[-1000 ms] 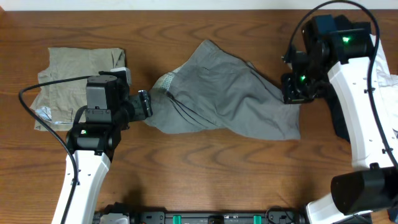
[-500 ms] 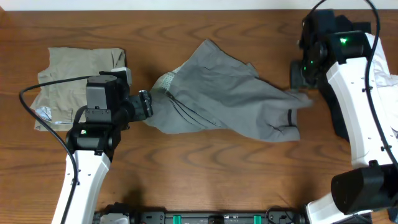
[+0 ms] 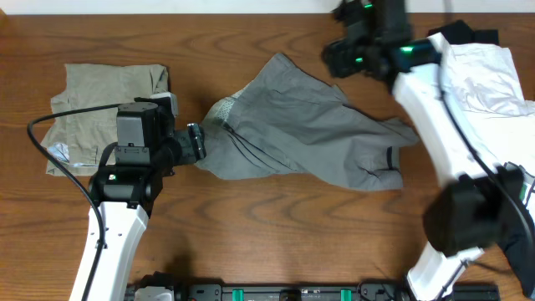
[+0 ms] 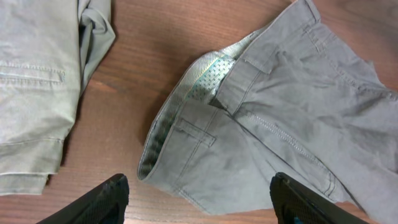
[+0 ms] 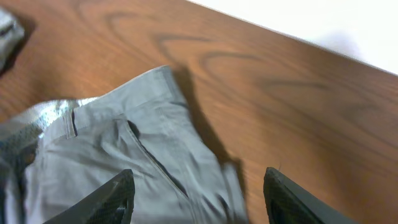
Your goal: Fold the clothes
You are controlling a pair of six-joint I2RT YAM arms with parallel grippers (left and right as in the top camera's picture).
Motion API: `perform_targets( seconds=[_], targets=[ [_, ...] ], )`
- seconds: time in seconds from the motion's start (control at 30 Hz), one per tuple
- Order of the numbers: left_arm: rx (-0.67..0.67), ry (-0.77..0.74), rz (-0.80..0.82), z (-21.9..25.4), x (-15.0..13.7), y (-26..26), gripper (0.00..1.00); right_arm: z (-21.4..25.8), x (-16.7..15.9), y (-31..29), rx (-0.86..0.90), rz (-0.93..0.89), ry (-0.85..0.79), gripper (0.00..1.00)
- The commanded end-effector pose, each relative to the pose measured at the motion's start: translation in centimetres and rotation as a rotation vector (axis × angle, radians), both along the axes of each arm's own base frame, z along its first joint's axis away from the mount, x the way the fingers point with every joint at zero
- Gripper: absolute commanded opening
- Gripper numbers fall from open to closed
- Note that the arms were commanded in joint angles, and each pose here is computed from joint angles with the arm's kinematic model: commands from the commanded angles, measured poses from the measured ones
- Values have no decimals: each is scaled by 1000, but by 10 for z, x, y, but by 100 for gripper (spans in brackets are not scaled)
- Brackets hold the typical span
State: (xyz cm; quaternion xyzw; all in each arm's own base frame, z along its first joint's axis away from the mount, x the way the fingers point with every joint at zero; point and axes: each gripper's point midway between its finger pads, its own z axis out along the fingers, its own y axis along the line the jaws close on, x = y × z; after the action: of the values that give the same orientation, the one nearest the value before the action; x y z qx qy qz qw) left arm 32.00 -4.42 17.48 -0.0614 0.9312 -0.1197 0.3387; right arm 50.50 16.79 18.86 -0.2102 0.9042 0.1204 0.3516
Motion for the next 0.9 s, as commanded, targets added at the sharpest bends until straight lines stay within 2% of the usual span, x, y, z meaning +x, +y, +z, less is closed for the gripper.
perform_targets(
  seconds=[0.0,0.27,0.43,0.5,0.53,0.6,0.63,0.77,0.87],
  targets=[
    [-3,13,-5,-3,0,-2,75,-44,11,25,-19,94,19,65],
    [-2,40,-5,-11,1,-2,75,-130,35,68,-2,161,20,76],
    [0,65,-5,-19,2,-2,75,-164,28,87,13,207,58,75],
    [0,73,-5,-22,2,-2,75,-171,26,89,10,212,69,64],
    [0,74,-5,-22,2,-2,75,-172,26,89,7,210,69,52],
    [1,75,-5,-22,2,-2,75,-168,28,88,4,204,60,17],
    [1,74,-5,-22,2,-2,75,-164,29,88,5,203,51,3],
    [0,75,-5,-22,2,-2,75,-126,42,77,-12,122,-14,1],
    [0,74,-5,-22,2,-2,75,-72,40,75,5,117,-85,1]
  ],
)
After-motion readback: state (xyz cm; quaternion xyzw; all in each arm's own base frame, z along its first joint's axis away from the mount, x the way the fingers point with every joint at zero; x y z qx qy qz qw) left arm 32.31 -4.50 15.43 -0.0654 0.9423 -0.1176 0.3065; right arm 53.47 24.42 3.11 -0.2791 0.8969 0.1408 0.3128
